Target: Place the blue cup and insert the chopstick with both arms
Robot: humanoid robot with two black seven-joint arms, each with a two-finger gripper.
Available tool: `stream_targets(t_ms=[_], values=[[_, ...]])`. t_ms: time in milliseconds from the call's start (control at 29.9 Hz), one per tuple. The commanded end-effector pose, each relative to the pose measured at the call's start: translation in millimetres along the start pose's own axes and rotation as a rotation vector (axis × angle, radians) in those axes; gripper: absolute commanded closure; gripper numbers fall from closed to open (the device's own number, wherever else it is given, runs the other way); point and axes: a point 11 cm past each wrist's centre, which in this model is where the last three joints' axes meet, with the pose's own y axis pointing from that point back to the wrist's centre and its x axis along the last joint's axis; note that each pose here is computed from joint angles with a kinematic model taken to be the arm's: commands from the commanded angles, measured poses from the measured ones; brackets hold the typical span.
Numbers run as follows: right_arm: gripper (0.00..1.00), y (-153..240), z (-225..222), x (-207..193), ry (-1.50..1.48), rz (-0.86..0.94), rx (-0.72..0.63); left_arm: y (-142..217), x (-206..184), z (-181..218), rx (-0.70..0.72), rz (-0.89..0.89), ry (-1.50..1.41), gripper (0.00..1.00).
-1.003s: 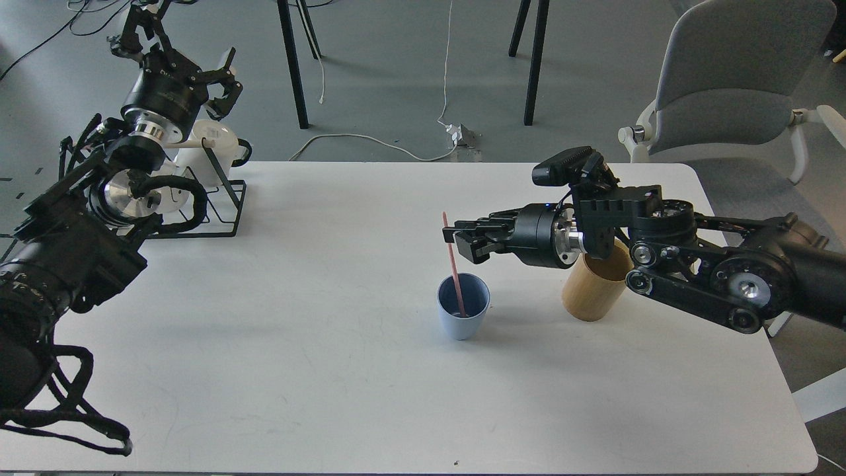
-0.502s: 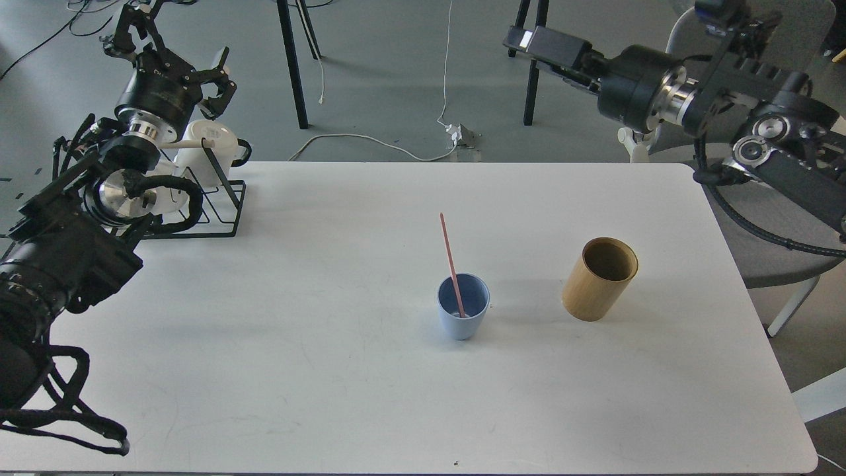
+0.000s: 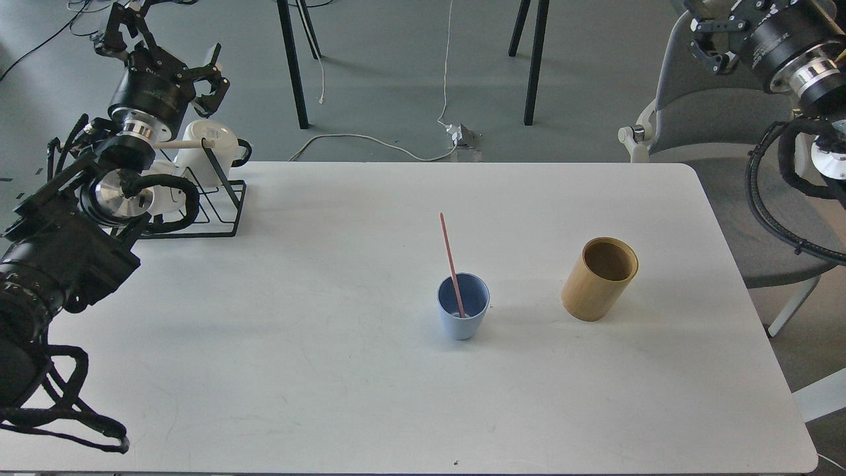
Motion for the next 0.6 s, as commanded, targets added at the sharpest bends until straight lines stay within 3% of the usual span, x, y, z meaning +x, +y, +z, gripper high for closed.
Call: stream_targets(t_ms=[0, 268, 569], values=[[0.01, -2.8, 17.0, 15.4, -0.232, 0.07, 0.036, -1.3, -2.5, -0.7, 0.0, -0.005, 0.005, 0.0], [0.01, -14.1, 48.4, 9.8, -0.493, 0.093, 0.121, -12.5, -22.0, -4.3, -0.008, -0.04, 0.035, 0.0], [0.01, -18.5, 67.0, -6.1, -0.535, 0.072, 0.11, -15.6, -30.3, -10.4, -0.029, -0.043, 0.092, 0.0]])
